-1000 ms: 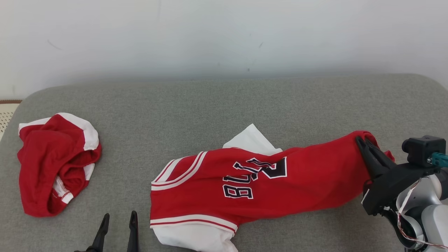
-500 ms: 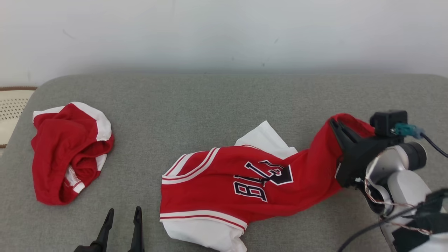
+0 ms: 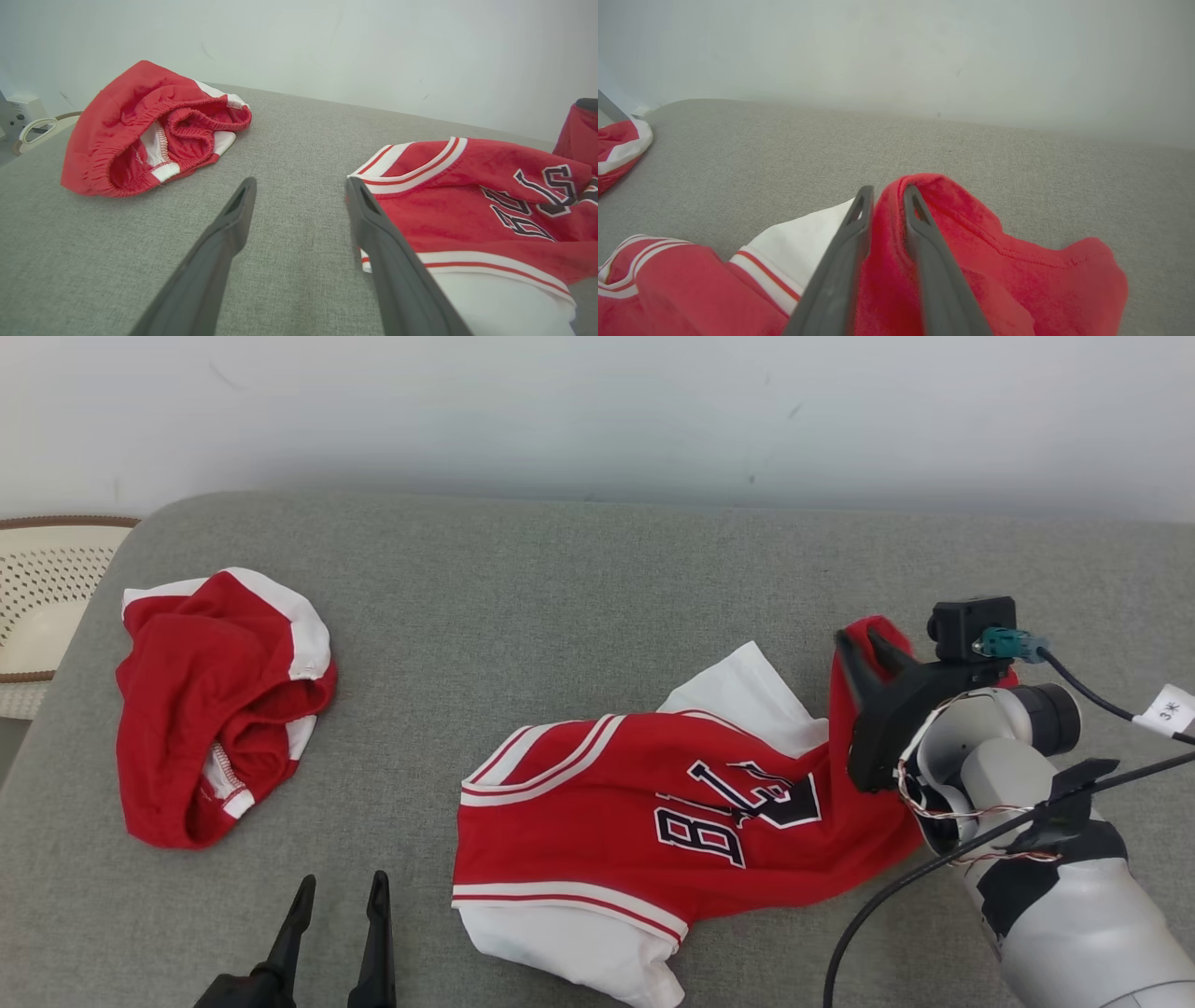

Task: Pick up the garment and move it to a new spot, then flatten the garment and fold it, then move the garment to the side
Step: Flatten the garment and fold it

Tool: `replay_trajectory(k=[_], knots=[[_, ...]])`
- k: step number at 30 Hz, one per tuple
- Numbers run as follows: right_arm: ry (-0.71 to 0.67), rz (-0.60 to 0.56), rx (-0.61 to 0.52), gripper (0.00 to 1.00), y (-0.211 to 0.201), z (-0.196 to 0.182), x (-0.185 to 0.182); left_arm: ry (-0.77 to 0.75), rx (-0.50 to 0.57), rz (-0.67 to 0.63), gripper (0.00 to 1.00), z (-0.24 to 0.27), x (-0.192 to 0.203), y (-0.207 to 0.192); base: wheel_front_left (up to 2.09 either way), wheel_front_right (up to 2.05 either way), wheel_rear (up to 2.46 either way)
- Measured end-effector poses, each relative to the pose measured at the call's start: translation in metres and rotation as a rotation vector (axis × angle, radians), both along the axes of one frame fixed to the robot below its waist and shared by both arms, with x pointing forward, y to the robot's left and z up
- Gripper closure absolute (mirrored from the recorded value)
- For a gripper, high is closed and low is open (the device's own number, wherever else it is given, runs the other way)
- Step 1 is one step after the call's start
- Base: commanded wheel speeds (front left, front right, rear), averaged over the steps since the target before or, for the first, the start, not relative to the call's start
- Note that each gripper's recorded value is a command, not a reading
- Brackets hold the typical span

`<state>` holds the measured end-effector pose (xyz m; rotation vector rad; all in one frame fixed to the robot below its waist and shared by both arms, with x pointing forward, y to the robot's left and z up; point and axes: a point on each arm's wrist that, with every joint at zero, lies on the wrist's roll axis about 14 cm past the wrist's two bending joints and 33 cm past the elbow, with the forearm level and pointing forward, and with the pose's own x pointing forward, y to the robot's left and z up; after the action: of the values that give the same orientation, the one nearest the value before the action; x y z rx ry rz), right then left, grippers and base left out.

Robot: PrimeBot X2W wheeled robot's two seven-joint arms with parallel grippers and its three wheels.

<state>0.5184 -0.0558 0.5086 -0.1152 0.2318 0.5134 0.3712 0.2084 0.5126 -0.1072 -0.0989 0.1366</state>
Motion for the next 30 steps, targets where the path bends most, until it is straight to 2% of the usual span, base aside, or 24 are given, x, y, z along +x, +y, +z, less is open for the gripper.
replay_trajectory(k=[7, 11, 16, 25, 30], knots=[[-0.027, -0.018, 0.017, 0.00, -0.005, -0.002, 0.001, -0.004, -0.001, 0.003, 0.00, 0.001, 0.001, 0.001, 0.00, 0.00, 0.00], [-0.064, -0.039, 0.064, 0.00, -0.012, 0.006, 0.000, -0.011, 0.000, -0.012, 0.00, 0.003, 0.004, -0.004, 0.00, 0.00, 0.00], [-0.094, -0.086, 0.088, 0.00, -0.039, 0.008, -0.003, -0.018, 0.000, -0.030, 0.00, 0.005, 0.007, -0.010, 0.00, 0.00, 0.00], [-0.045, -0.210, 0.094, 0.00, -0.094, -0.016, -0.016, -0.014, -0.001, -0.040, 0.00, 0.003, 0.009, -0.013, 0.00, 0.00, 0.00], [0.013, -0.240, 0.090, 0.00, -0.101, -0.036, -0.020, -0.006, 0.004, -0.050, 0.00, 0.000, 0.011, -0.015, 0.00, 0.00, 0.00]])
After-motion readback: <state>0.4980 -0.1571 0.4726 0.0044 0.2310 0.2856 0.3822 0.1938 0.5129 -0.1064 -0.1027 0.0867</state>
